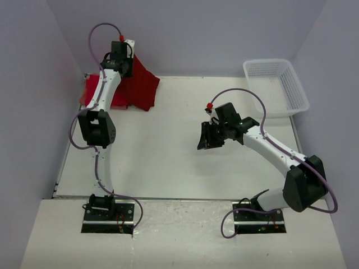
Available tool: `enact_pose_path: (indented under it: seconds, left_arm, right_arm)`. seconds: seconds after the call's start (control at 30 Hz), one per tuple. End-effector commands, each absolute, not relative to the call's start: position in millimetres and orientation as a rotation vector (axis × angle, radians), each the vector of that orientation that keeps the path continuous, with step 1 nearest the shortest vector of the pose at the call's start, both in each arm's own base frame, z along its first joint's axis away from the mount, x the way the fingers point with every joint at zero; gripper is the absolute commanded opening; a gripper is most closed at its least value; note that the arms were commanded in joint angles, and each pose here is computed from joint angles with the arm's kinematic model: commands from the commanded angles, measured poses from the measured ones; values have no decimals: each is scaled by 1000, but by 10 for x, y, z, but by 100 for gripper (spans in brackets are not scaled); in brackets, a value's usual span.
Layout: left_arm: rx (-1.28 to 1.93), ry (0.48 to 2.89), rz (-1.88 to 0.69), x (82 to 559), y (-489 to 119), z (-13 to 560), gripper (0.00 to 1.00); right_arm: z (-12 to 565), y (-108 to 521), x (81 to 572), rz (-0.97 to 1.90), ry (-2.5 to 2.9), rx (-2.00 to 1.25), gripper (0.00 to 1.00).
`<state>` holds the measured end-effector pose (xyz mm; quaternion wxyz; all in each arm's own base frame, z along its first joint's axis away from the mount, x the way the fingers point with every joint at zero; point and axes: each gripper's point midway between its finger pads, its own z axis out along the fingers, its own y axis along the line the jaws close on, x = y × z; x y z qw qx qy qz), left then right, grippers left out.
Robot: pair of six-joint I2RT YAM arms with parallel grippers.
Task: Fold and stack the t-shirts
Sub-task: Put the neatly folded tshirt into the corner of the board with the left arm
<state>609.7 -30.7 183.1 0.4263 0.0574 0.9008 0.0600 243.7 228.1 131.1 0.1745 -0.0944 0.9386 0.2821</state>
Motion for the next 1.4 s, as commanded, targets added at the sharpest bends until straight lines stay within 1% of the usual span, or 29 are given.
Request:
enact_pose_path:
  seconds: [0.0, 0.23, 0.5, 0.73, 1.37]
  left_arm:
    - [138, 2031, 192, 6113, -243, 2810, 0]
    - [128, 1979, 219, 6051, -187, 3091, 0]
    - [125, 1960, 212, 6047, -152, 3191, 0]
    - [124, 1897, 197, 6006, -178, 3498, 0]
    - [123, 1910, 196, 5818, -196, 3593, 0]
  right_arm:
    - [1321, 2361, 2417, 845, 2656, -303, 39]
    - [1273, 2361, 2399, 836, 2672, -310, 40]
    - [1227, 2378, 2398, 839, 2678, -314, 40]
    - [1190, 2393, 2394, 840, 2690, -318, 40]
    - [1158, 2420, 2379, 841, 2696, -327, 40]
